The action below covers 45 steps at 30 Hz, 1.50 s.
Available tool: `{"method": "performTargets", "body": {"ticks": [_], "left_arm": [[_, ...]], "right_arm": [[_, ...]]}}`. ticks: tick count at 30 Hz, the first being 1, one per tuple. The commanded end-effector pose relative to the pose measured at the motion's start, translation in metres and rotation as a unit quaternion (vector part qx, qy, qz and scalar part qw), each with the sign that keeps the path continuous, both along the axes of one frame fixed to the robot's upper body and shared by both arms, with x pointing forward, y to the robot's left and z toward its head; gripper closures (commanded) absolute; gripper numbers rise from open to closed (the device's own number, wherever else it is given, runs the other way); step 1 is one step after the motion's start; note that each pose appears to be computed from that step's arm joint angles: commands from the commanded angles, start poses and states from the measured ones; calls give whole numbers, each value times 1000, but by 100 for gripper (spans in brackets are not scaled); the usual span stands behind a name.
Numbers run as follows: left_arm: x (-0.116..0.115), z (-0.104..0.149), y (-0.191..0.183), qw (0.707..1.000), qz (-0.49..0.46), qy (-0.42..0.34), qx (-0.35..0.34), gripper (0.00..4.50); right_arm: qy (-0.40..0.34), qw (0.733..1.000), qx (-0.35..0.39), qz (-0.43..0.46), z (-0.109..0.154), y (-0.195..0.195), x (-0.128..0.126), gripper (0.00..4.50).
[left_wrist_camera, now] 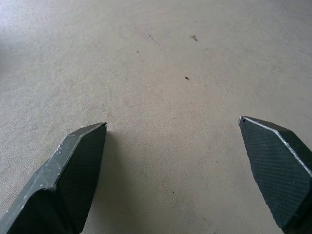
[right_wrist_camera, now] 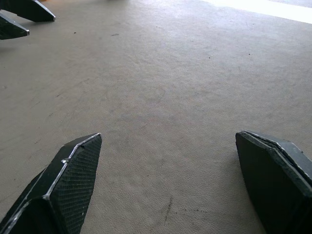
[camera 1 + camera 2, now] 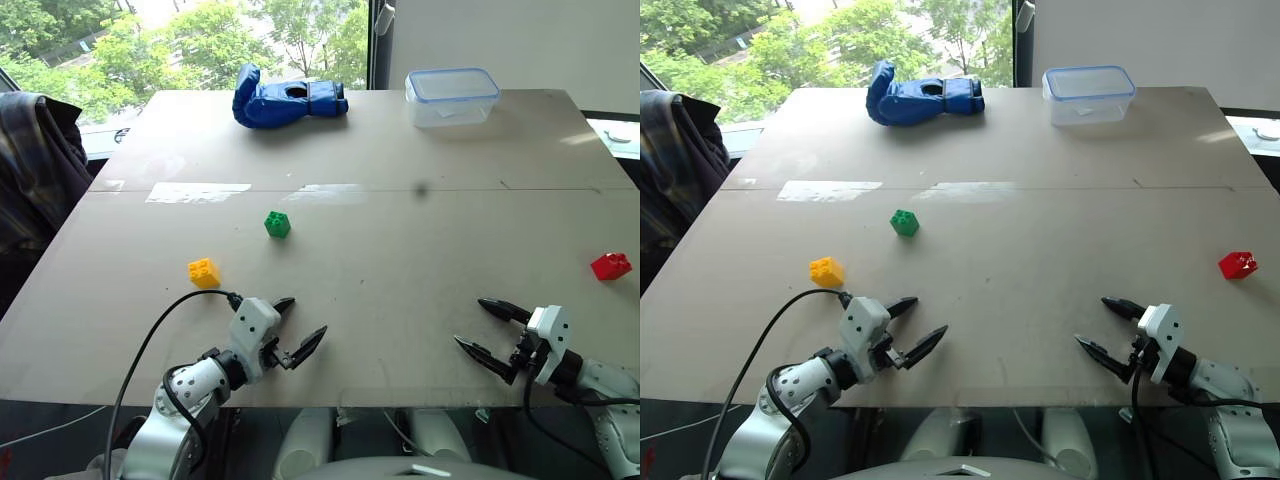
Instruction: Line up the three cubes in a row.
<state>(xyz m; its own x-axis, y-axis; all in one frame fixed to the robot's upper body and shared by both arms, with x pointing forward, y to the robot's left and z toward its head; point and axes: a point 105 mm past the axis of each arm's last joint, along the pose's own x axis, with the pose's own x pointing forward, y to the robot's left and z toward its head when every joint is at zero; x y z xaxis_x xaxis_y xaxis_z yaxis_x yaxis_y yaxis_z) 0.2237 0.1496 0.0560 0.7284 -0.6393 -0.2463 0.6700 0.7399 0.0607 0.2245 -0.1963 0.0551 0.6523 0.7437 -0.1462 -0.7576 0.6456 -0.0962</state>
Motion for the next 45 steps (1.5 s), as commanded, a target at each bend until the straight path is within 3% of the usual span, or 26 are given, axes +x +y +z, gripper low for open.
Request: {"method": "performTargets", "body": {"ticks": [1, 21, 26, 31, 39, 45], "left_arm": [[-3, -4, -5, 1000, -11, 7, -1, 5], [-5, 0, -6, 999, -30, 0, -14, 5], [4, 24, -21, 997, -70, -28, -17, 5], [14, 55, -40, 989, -134, -53, -20, 5], [7, 111, -81, 959, -272, -67, -39, 5], [17, 126, -98, 950, -303, -71, -28, 5]], "right_arm": [[-1, 1000, -4, -8, 1, -5, 0, 0], [-3, 1000, 2, -24, 3, -7, -2, 0], [-7, 997, 17, -69, 11, -23, -2, 0], [-19, 987, 10, -157, 25, -65, -1, 0], [-9, 950, 3, -313, 30, -140, -1, 0], [24, 918, 3, -395, 22, -171, 15, 0]]}}
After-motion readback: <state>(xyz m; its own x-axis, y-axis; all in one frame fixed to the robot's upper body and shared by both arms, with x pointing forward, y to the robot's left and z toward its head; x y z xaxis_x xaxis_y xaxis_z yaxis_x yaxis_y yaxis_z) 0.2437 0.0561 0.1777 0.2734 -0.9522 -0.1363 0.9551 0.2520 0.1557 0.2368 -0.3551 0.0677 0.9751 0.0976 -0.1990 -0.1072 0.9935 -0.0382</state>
